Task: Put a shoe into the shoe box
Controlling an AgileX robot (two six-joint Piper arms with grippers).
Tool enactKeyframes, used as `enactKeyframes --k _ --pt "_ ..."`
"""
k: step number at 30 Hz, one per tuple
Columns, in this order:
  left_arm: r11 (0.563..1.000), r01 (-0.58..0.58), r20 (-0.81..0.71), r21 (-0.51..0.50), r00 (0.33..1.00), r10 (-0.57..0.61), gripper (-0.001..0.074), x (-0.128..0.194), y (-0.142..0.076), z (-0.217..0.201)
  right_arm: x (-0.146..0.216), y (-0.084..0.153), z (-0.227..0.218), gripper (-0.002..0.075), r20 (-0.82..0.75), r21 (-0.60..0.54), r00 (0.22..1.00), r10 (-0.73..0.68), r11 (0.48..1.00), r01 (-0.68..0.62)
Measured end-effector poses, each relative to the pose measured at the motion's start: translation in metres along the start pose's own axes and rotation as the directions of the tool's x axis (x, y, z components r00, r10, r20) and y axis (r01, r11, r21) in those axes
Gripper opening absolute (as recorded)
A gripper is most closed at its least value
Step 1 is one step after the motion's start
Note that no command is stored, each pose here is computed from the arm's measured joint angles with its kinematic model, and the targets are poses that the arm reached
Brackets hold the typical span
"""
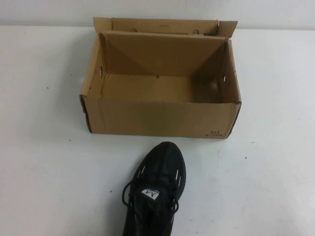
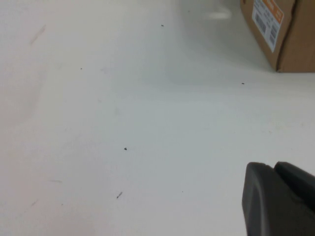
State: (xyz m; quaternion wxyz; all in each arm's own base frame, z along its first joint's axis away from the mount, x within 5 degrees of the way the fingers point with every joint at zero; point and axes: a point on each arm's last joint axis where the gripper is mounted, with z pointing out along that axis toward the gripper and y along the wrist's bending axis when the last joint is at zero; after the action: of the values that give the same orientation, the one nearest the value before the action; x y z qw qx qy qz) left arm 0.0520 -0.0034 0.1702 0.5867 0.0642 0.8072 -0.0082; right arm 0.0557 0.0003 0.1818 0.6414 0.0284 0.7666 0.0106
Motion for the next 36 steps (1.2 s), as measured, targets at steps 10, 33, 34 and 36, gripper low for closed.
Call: enactKeyframes --k 10,33,34,36 --pt "1.000 0.000 0.001 0.000 1.000 0.000 -0.0002 0.000 0.000 0.000 -0.005 0.000 0.000 -0.0017 0.056 0.005 0.998 0.005 1.000 -0.005" --pt "1.000 -0.005 0.469 0.022 0.883 -0.006 -0.0003 -0.043 -0.002 -0.011 -0.037 -0.005 -0.008 -0.0017 0.403 0.047 0.915 0.003 0.999 -0.025" --pt "1.000 -0.005 0.467 0.022 0.884 -0.006 -0.0003 -0.042 -0.002 -0.011 -0.037 -0.005 -0.008 -0.0017 0.405 0.066 0.913 -0.043 0.998 0.017" --pt "1.000 -0.005 0.465 0.022 0.885 -0.006 -0.0003 -0.042 -0.002 -0.010 -0.038 -0.005 -0.008 -0.0017 0.404 0.116 0.900 -0.164 0.985 0.128"
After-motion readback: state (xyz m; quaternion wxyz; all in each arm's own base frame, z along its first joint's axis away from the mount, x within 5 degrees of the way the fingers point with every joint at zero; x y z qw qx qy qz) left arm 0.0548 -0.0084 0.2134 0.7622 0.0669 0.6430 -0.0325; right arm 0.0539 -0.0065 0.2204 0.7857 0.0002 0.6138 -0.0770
